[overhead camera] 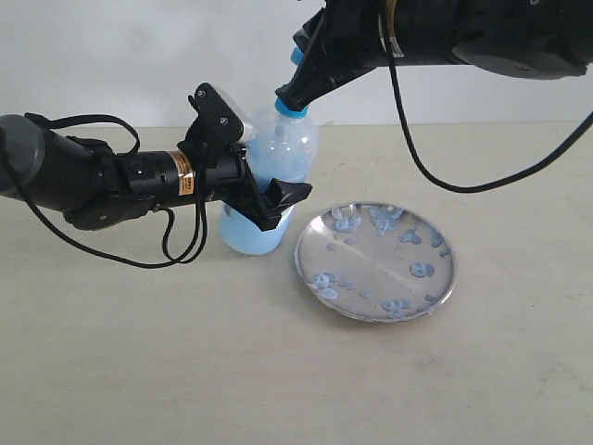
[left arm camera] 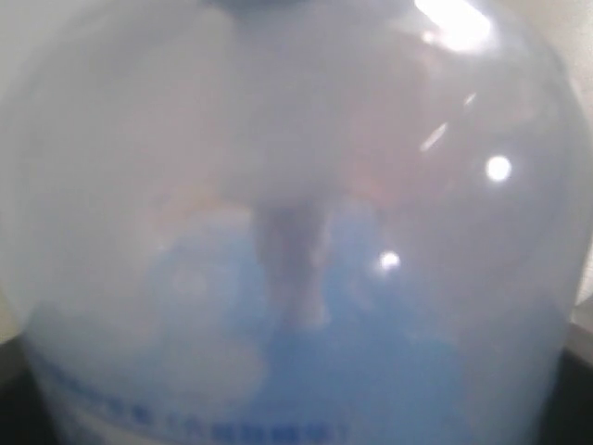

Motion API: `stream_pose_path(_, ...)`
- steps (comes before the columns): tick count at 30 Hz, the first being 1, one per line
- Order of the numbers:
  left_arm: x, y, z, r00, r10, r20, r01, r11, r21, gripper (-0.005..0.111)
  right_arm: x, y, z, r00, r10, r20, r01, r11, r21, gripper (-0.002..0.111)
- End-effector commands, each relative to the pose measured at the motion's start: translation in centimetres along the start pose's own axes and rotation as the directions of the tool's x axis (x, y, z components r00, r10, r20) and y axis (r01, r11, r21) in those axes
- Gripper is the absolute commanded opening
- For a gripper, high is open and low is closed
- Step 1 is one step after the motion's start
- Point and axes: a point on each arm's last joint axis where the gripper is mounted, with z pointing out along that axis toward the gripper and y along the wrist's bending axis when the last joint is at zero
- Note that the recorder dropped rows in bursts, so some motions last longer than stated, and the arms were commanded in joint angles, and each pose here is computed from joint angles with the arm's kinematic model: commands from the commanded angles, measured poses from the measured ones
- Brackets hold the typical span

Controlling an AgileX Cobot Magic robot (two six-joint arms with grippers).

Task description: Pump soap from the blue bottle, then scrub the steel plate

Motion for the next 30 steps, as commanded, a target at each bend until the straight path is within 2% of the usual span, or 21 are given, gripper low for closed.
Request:
stream_pose_path(1,1.8,-0.2,0.0,0.994,0.018,-0.107,-0.017,1.000,0.006,0.004,-0.1,0.0,-0.2,1.000,-0.001,0.011,0.001,1.000,-0.005,0.000)
stream_pose_path(10,1.8,-0.3,0.0,0.994,0.018,-0.103,-0.017,1.000,0.006,0.004,-0.1,0.0,-0.2,0.999,-0.033,0.011,0.033,0.999,-0.004,0.000)
stream_pose_path(30,1.8,-0.2,0.0,0.994,0.018,-0.106,-0.017,1.000,0.006,0.004,0.6,0.3,1.7,1.000,-0.015,-0.021,0.015,1.000,-0.011,0.000)
